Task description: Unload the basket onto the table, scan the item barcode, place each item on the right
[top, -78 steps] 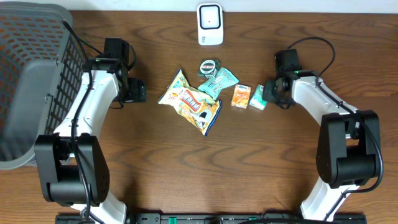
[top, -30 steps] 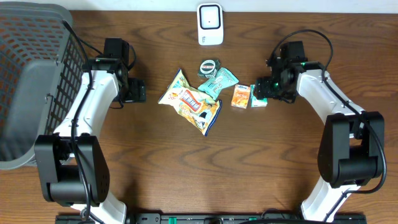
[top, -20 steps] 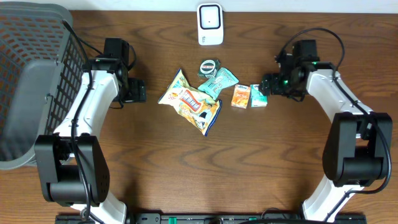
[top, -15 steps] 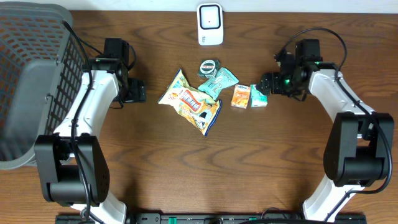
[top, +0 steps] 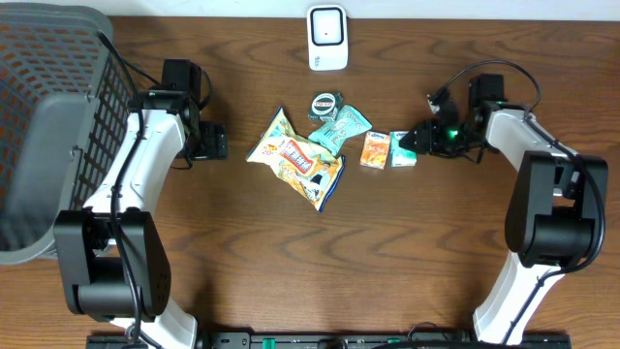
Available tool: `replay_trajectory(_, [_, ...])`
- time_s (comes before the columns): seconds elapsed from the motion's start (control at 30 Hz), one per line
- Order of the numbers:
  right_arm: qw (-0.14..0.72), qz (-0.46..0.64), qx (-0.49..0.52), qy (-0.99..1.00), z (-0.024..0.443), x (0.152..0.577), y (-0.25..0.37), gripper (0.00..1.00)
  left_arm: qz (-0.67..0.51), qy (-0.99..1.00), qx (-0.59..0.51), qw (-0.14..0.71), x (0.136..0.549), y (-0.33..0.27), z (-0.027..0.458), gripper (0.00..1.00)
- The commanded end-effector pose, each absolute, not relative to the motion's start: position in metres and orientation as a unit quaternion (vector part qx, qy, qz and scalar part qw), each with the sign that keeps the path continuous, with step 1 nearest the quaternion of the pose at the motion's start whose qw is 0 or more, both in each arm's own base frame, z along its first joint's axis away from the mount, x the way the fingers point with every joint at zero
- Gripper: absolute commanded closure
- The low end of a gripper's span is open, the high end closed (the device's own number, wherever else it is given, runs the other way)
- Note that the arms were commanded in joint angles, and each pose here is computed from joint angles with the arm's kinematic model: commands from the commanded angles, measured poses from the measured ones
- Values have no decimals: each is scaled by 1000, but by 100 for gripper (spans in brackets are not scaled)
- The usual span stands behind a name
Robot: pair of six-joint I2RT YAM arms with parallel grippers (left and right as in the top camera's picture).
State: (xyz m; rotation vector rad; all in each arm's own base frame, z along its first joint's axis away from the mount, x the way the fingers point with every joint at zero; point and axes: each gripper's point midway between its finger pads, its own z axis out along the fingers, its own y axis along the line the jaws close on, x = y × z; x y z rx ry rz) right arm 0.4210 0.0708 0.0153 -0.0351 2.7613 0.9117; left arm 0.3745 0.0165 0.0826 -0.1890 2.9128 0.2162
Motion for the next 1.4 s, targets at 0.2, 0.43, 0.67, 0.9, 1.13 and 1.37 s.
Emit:
replay_trajectory(0.2, [96, 371, 6, 924, 3, 412, 68, 55, 77, 990, -62, 104, 373, 18, 81, 2])
replay_trajectory(0.43, [88, 372, 4, 924, -6, 403, 72, 58, 77, 990, -62, 104, 373, 18, 81, 2])
replay_trajectory(0.67, [79, 373, 22, 924, -27, 386, 74, 61, 77, 990, -62, 104, 373, 18, 81, 3])
replay_trajectory(0.9, [75, 376, 24, 923, -26, 384, 74, 99, 77, 990, -62, 104, 373, 18, 81, 2])
replay_trajectory(1.13, [148, 537, -49, 829, 56, 388, 104, 99, 77, 990, -62, 104, 373, 18, 81, 2])
replay_trajectory(1.37, [175, 654, -72, 733, 124, 379, 116, 99, 77, 990, -62, 104, 373, 18, 81, 3])
